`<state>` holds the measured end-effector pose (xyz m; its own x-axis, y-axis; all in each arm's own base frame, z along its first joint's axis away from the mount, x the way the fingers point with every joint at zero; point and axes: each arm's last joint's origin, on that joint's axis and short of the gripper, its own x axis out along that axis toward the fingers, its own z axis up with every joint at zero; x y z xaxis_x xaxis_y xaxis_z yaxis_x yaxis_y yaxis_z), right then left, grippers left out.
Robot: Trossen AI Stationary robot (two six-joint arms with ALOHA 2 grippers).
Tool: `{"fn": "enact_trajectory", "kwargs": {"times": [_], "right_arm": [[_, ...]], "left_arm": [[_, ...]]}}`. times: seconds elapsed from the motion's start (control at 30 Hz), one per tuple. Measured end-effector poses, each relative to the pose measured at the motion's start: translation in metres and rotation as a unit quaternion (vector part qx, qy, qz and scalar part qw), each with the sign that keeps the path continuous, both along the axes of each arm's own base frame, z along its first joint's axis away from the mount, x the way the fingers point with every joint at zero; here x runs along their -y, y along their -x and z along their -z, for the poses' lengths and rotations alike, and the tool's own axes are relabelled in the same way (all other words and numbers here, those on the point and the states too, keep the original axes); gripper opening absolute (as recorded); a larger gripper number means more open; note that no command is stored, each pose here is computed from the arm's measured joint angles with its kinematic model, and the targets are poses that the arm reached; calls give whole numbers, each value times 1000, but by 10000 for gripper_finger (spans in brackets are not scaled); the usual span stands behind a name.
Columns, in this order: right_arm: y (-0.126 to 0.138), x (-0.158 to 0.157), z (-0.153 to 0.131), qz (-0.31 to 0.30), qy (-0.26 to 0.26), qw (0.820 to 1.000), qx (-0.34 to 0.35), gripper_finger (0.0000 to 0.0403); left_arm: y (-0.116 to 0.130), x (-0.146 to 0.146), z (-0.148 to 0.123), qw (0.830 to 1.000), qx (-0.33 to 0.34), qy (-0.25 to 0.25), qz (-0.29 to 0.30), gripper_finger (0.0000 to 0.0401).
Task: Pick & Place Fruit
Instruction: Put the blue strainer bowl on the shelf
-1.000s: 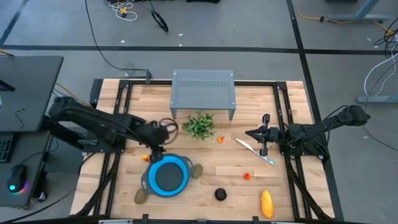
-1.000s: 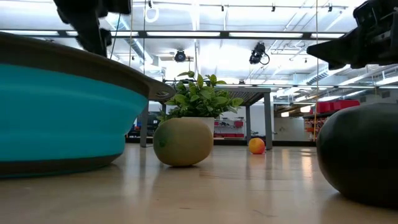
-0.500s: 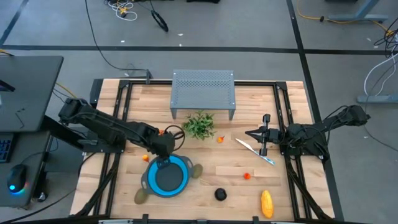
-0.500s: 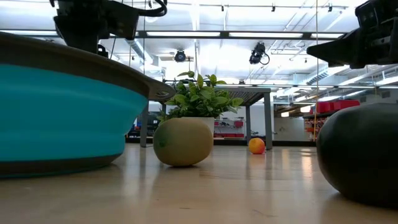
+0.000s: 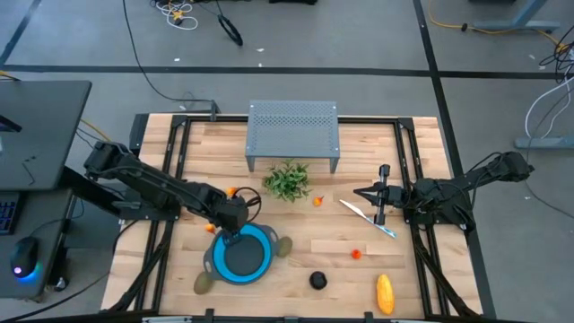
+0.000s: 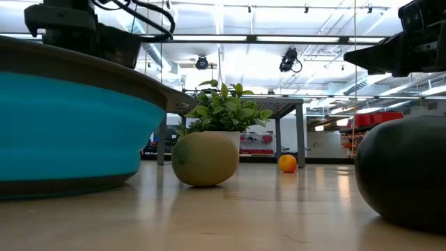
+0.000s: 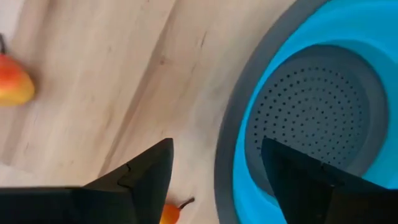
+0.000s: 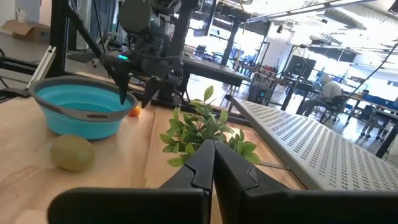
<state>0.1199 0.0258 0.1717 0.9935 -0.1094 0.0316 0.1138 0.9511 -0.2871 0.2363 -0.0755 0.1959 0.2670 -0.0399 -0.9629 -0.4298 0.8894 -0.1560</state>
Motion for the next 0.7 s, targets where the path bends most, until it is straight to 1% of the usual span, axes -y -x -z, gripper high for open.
{"fn": "enact_trajectory", "kwargs": {"times": [0.13,0.27,0.37,0.7], "right_arm": [[0,0,0,0,0,1000,0,17],[0,0,0,0,1,1000,0,17],[0,0,0,0,1,1000,0,17],[0,0,0,1,9,1000,-1,17]], "left_arm": [[5,-2,8,1000,-15,-1,-14,237],[8,-3,15,999,-19,-3,-27,206],[9,-3,18,999,-19,1,-38,173],[6,0,16,999,-11,40,-30,48]]}}
